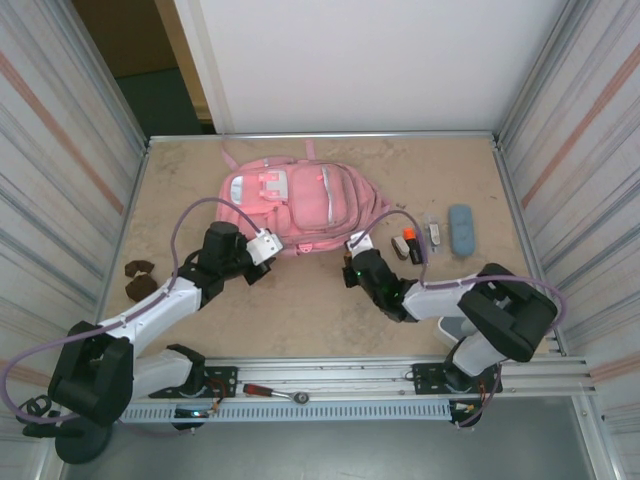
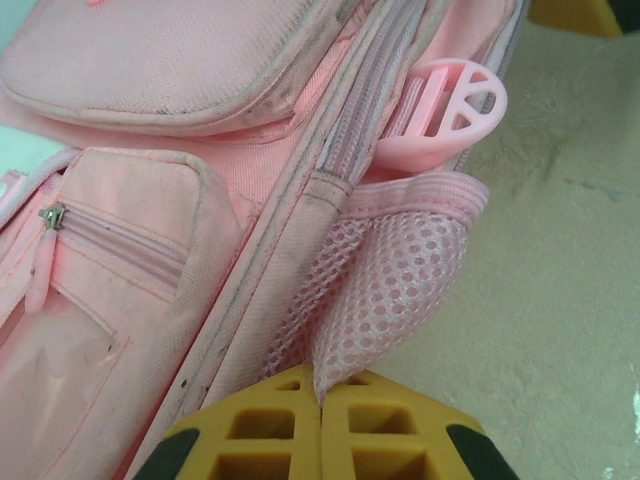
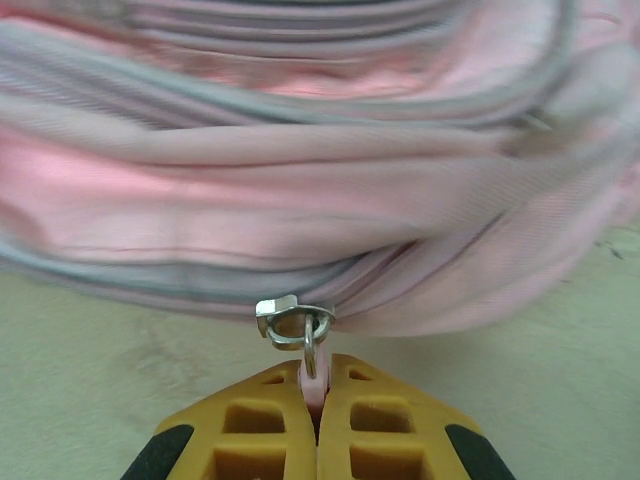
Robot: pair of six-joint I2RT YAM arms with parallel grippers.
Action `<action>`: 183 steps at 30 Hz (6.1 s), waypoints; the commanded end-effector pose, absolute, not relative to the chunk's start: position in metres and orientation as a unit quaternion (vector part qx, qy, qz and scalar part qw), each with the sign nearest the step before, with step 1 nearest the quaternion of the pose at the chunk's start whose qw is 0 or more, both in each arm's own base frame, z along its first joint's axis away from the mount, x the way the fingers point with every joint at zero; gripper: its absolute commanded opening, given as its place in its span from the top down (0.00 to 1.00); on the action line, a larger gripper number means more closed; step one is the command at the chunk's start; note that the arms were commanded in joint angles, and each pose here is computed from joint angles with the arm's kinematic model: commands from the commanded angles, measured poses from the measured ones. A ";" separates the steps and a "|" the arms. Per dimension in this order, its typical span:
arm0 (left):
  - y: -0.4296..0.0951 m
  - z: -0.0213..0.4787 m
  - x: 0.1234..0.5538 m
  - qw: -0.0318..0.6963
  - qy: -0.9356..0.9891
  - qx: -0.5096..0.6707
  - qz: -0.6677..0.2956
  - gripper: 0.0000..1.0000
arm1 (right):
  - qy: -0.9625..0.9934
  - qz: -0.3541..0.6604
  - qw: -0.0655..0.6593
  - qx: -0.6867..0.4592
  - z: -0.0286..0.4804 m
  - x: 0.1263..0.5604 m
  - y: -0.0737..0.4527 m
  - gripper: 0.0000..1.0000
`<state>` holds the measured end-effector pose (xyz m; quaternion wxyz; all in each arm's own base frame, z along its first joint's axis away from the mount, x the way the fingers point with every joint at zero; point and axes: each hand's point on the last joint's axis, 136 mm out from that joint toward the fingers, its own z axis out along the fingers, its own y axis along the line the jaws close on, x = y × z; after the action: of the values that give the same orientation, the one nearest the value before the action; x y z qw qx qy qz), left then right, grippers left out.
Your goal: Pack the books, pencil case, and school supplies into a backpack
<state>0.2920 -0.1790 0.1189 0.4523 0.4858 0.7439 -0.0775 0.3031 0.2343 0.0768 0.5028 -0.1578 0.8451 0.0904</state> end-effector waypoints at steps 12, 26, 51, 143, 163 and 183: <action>-0.193 0.137 0.290 0.488 0.681 0.544 -0.035 0.52 | 0.851 0.223 0.449 -0.158 0.118 0.279 0.265 1.00; -0.285 0.146 0.256 0.512 0.550 0.660 -0.026 0.30 | 0.832 0.274 0.447 -0.182 0.145 0.258 0.286 1.00; -0.212 0.161 0.287 0.583 0.572 0.577 -0.003 1.00 | 0.898 0.183 0.396 -0.063 0.098 0.289 0.192 1.00; -0.233 0.181 0.244 0.559 0.597 0.543 -0.189 1.00 | 0.889 0.097 0.435 -0.100 0.128 0.282 0.207 1.00; -0.229 0.147 0.240 0.500 0.650 0.553 -0.149 0.45 | 0.859 0.225 0.442 -0.126 0.150 0.275 0.253 1.00; -0.277 0.137 0.272 0.490 0.651 0.575 -0.076 0.76 | 0.846 0.234 0.460 -0.137 0.159 0.257 0.257 1.00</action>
<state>0.2602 -0.2861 0.1236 0.4632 0.5934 0.6533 -0.0813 0.2515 0.2590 0.1437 0.4296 -0.1514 0.8600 0.2299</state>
